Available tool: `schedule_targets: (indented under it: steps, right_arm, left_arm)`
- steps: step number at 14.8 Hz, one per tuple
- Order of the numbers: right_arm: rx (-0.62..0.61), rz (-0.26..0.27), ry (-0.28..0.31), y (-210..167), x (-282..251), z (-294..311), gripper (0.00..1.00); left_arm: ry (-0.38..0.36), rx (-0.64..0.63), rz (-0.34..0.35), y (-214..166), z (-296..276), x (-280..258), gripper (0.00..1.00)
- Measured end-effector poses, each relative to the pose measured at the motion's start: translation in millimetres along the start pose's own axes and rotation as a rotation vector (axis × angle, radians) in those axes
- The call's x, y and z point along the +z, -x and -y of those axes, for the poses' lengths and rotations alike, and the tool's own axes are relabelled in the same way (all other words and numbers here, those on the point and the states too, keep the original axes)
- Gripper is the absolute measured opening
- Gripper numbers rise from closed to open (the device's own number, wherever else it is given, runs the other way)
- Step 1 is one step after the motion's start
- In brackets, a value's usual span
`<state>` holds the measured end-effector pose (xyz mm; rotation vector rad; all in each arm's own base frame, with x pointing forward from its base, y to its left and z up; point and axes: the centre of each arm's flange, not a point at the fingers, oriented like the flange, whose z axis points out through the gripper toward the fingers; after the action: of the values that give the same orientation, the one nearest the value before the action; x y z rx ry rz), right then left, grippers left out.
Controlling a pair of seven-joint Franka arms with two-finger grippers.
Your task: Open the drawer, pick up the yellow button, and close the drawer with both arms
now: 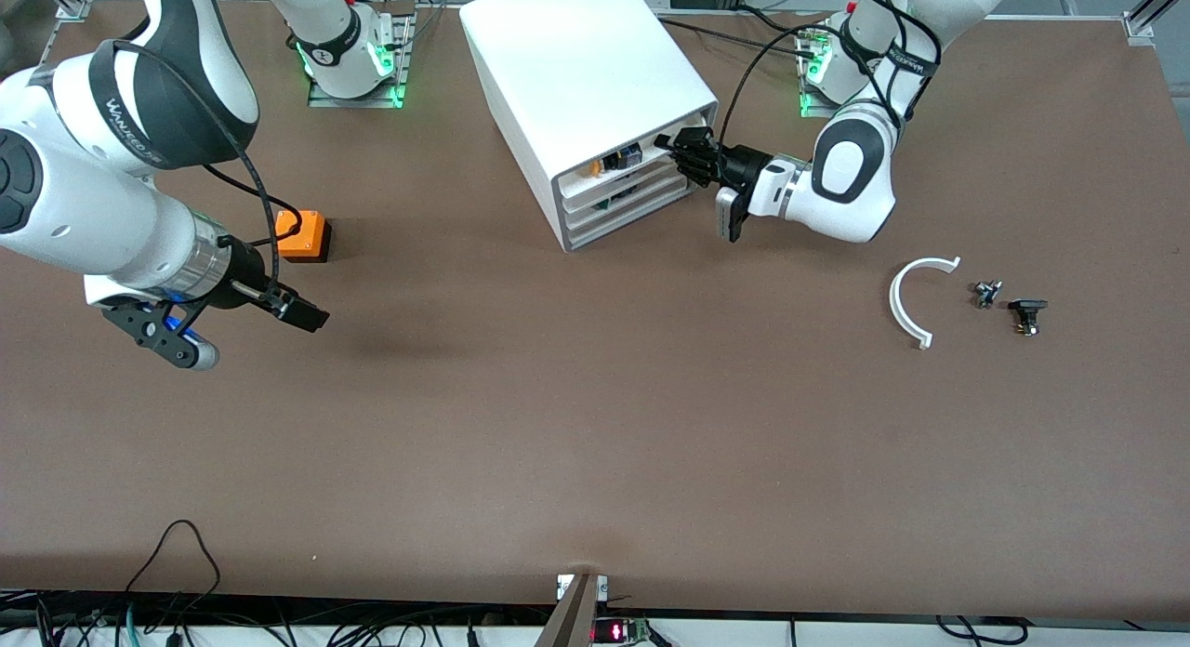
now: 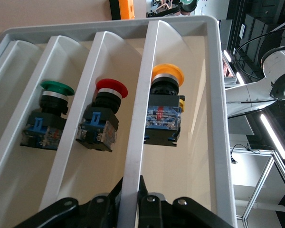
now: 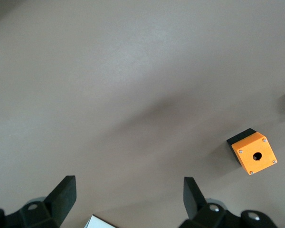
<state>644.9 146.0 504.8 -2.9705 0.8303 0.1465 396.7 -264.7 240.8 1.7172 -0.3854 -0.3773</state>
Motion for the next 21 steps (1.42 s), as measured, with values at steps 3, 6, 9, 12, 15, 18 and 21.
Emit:
schedule_targets:
  steps: [3,6,9,12,15,18,21]
  right_arm:
    - [0.034,0.013,-0.029,4.0,-5.2,5.5,1.00]
    - [0.070,0.011,-0.039,15.7,-8.6,20.4,1.00]
    - [0.116,0.007,-0.047,35.6,-8.9,45.9,1.00]
    - [0.164,-0.002,-0.064,58.6,-12.1,71.9,1.00]
    - [0.217,-0.008,-0.085,83.4,-17.1,94.7,1.00]
    - [0.262,-0.013,-0.119,111.9,-20.5,119.5,1.00]
    - [0.293,0.005,-0.172,138.4,-18.4,143.4,1.00]
  left_arm:
    - [-0.002,0.001,-0.040,-5.0,0.9,-18.9,0.10]
    - [-0.026,0.009,-0.088,-12.6,3.1,-48.4,0.10]
    - [-0.061,0.033,-0.118,-27.4,4.4,-87.4,0.10]
    - [-0.046,0.037,-0.144,-44.5,15.3,-111.6,0.10]
    - [-0.042,0.052,-0.151,-59.8,20.9,-124.5,0.10]
    - [-0.053,0.058,-0.164,-67.9,24.2,-130.8,0.15]
    - [-0.088,0.050,-0.190,-71.4,27.5,-138.2,0.42]
